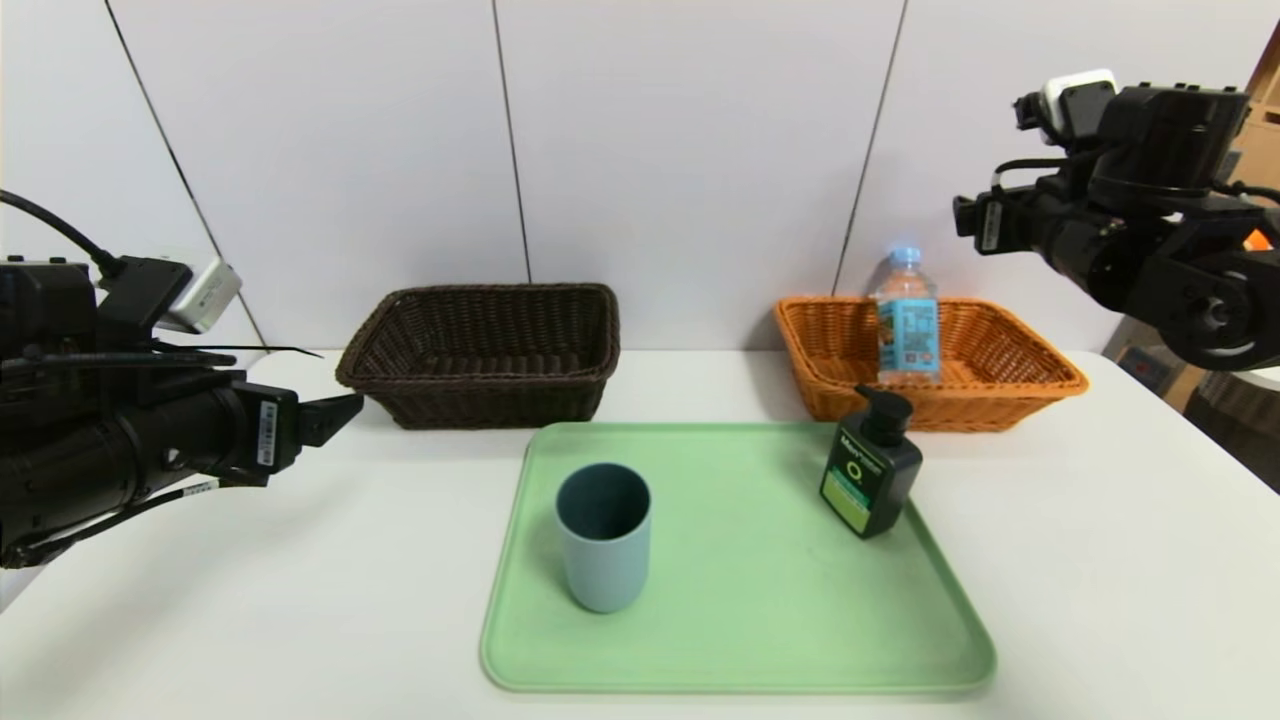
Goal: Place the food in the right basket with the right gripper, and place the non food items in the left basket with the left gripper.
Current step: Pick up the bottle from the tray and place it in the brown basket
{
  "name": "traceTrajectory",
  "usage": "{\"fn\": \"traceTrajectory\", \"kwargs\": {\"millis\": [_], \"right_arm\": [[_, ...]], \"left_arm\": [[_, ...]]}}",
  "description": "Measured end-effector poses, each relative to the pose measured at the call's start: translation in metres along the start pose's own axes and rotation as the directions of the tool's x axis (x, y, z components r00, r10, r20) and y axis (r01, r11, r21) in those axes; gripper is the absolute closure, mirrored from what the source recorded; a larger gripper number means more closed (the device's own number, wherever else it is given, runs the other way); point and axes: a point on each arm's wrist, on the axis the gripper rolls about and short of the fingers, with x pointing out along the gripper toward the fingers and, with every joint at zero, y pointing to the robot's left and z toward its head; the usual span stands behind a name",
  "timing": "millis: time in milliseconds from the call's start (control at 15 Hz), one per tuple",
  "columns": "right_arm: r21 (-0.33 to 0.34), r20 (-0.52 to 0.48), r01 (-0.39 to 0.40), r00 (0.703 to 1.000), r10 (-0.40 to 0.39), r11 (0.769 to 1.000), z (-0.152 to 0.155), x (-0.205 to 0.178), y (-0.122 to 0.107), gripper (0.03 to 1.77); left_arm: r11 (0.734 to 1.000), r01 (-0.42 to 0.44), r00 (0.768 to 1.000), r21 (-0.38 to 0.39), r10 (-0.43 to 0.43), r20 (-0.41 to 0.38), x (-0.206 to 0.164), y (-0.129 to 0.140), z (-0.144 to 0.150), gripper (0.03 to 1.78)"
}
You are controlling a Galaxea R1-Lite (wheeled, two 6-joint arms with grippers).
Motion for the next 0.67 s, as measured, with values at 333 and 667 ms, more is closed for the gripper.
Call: {"fn": "traceTrajectory", "kwargs": {"millis": [333, 667], "right_arm": [[0.010, 0.052, 0.040, 0.998, -0.041, 0.999, 0.017, -0.028, -0.027, 0.11], [0.018, 0.025, 0.071, 0.997, -0.071, 0.997, 0.004, -0.055, -0.030, 0.11]], "left_arm": [[1.000, 0.006, 0.999, -0.003, -0.006, 0.054, -0.019, 0.000, 0.005, 0.12], [1.000, 0.015, 0.996, -0.002, -0.015, 0.093, -0.038, 0.001, 0.002, 0.12]]}}
